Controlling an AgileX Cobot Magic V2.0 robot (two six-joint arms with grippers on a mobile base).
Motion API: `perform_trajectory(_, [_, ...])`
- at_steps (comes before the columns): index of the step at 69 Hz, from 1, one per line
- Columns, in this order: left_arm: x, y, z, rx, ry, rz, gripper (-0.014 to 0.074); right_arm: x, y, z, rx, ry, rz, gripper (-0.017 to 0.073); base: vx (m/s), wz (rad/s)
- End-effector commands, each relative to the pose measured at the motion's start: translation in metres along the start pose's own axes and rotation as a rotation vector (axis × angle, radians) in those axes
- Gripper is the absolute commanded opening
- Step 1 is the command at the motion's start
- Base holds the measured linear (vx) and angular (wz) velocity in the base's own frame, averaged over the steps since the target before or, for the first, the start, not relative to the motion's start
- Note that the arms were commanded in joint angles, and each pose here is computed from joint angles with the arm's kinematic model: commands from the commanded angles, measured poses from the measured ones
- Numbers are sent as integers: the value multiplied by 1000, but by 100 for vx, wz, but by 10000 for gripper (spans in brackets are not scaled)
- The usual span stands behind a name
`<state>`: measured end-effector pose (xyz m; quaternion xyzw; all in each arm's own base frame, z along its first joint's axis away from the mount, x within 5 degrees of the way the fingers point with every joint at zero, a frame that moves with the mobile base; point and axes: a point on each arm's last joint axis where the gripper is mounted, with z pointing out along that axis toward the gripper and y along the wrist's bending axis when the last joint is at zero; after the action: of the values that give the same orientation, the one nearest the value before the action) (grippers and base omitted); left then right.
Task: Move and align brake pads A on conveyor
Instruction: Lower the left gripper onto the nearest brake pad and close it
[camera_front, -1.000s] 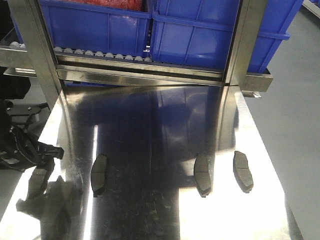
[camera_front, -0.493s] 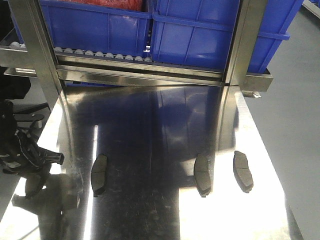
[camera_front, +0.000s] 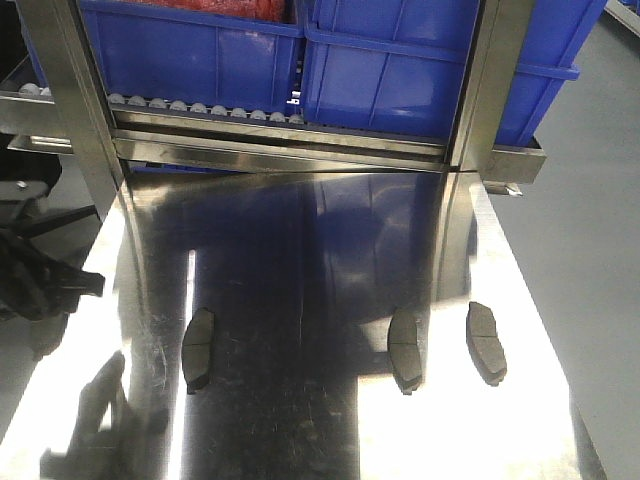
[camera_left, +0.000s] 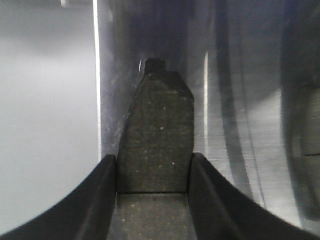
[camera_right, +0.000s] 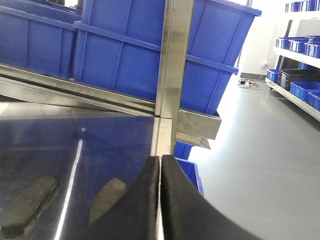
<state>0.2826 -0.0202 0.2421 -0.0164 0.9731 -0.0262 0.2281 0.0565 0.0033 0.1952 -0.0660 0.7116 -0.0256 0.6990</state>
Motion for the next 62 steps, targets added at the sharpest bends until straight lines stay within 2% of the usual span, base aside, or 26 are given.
perform_trajectory(1, [-2,-2,-43,25,-202,4,-6,-6,-1,-1,17,-83,-7,-10,0,0])
perform_trajectory(8, [10,-1,-67,36,-300,5,-6,-6,-1,-1,17,-83,-7,-10,0,0])
perform_trajectory(15, [28,0,-90,43,-411,31,-6,-6,-1,-1,17,-83,-7,-10,0,0])
perform_trajectory(36, [84,6,-136,74,-771,29,-6,-6,-1,-1,17,-83,-7,-10,0,0])
perform_trajectory(50, [120,10,-141,88,-859,23,-6,-6,-1,-1,17,-83,-7,-10,0,0])
perform_trajectory(62, [134,12,-145,92,-903,24,-6,-6,-1,-1,17,-83,-7,-10,0,0])
